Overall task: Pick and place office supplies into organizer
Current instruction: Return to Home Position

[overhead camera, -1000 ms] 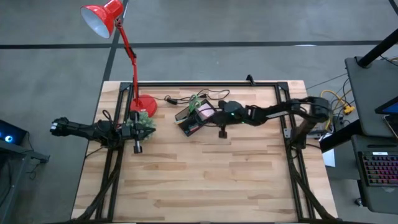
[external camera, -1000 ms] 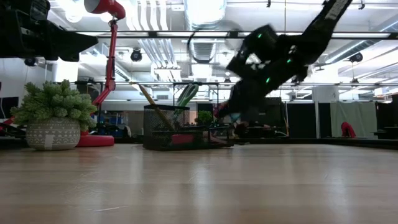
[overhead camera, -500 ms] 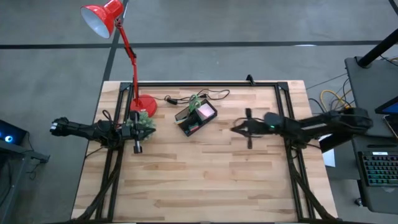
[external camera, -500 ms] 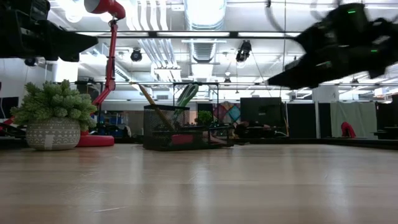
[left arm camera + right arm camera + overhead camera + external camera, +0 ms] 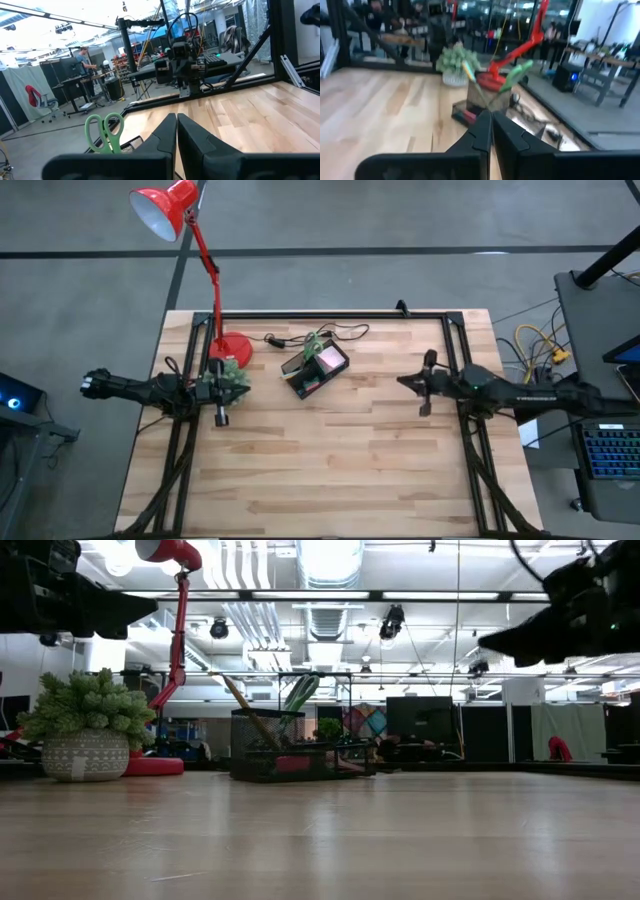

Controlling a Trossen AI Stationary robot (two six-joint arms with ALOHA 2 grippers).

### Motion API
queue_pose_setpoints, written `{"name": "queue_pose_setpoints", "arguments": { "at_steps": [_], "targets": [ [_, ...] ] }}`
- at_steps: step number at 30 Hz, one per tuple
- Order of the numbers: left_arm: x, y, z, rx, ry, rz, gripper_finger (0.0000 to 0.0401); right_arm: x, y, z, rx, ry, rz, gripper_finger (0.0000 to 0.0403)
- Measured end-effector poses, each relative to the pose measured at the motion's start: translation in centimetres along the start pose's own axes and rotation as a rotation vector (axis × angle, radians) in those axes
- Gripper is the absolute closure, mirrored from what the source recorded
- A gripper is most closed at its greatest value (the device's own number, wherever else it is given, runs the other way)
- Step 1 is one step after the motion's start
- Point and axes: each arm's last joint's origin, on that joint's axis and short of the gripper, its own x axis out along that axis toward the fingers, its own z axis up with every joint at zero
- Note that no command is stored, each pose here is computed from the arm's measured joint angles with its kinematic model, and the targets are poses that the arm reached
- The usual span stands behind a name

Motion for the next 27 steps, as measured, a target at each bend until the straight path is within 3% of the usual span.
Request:
{"name": "queue_pose_setpoints", "arguments": {
  "at_steps": [12, 22, 27],
  "targets": [
    [0.0, 0.0, 0.0, -0.005, 0.002, -0.001, 0.0401, -2.2, 0.2, -0.1, 0.061, -0.023, 0.066, 0.0394],
    [0.0, 0.0, 0.0, -0.123, 0.001, -0.006, 0.0401, -2.1, 0.2, -0.1, 0.062, -0.020, 0.076, 0.0394],
    [0.0, -0.4, 0.0, -0.181, -0.021, -0.138, 0.0401, -2.1, 0.2, -0.2, 0.062, -0.013, 0.077, 0.0394]
  ]
}}
